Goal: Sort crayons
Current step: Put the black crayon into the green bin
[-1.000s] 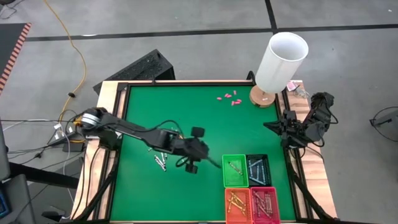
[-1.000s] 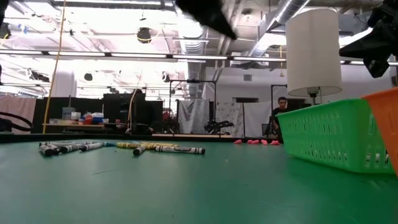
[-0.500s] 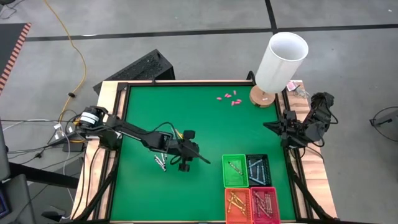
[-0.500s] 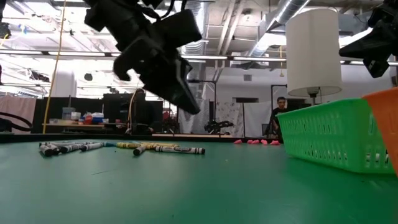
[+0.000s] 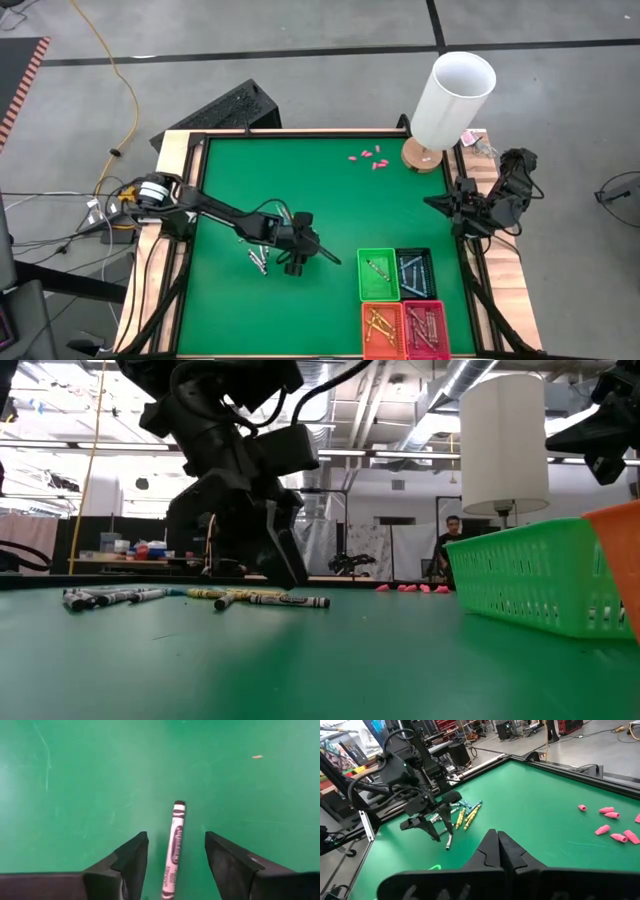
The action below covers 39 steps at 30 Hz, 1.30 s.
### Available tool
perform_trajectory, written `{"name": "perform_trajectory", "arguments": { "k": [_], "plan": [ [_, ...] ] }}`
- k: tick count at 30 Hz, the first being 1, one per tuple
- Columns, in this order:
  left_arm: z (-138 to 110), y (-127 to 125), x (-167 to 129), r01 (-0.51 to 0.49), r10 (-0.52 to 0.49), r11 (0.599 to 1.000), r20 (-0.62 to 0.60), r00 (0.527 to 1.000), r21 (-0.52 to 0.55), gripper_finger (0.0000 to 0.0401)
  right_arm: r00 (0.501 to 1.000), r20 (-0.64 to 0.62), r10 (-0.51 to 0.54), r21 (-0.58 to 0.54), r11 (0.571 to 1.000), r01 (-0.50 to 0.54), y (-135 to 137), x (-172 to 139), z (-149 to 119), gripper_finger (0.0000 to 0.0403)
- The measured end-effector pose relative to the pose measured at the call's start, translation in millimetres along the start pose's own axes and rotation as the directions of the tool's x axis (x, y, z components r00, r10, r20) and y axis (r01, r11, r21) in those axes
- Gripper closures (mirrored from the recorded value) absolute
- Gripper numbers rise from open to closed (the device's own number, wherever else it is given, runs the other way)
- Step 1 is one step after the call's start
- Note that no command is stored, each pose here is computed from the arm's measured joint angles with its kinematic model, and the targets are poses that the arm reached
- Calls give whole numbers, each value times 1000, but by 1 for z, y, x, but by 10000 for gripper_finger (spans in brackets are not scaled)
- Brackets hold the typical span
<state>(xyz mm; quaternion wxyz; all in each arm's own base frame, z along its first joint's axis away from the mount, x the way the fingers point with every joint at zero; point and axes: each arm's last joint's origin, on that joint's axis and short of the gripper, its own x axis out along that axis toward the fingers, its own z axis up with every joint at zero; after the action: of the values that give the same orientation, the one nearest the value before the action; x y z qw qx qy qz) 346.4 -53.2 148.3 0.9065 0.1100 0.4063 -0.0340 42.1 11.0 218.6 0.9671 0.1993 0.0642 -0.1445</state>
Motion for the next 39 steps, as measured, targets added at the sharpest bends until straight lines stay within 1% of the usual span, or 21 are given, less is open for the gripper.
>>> {"name": "perform_trajectory", "arguments": {
  "k": [3,6,9,12,15,21,23,25,31,36,39],
  "plan": [
    [-4,2,4,-8,8,1000,-25,1000,10,212,1000,1,-1,0,1000,1,0,0,0,403],
    [-8,6,14,18,-18,1000,-37,999,-10,214,1000,1,0,1,1000,0,0,0,0,403],
    [-13,10,21,42,-45,998,-66,997,-40,220,1000,2,0,3,1000,0,0,0,0,403],
    [-17,11,22,61,-66,996,-94,993,-58,234,1000,2,0,3,1000,0,0,0,0,403],
    [-20,11,21,51,-58,997,-122,991,-57,267,1000,2,-1,1,1000,1,0,0,0,403],
    [-21,12,22,5,-11,999,-139,990,-41,378,1000,1,0,2,1000,0,0,0,0,403],
    [-20,13,21,-19,12,999,-138,990,-50,389,1000,2,-1,1,1000,1,0,0,0,403],
    [-17,14,21,-39,30,998,-135,990,-59,389,1000,2,0,2,1000,0,0,0,0,403],
    [3,19,18,-87,80,994,-91,993,-73,397,1000,1,-1,1,1000,1,0,0,0,403],
    [27,25,12,-144,141,987,-53,989,-64,397,1000,2,-1,1,1000,1,0,0,0,403],
    [39,27,8,-158,155,986,-45,987,-59,397,1000,1,-1,1,1000,1,0,0,0,403]
  ]
}}
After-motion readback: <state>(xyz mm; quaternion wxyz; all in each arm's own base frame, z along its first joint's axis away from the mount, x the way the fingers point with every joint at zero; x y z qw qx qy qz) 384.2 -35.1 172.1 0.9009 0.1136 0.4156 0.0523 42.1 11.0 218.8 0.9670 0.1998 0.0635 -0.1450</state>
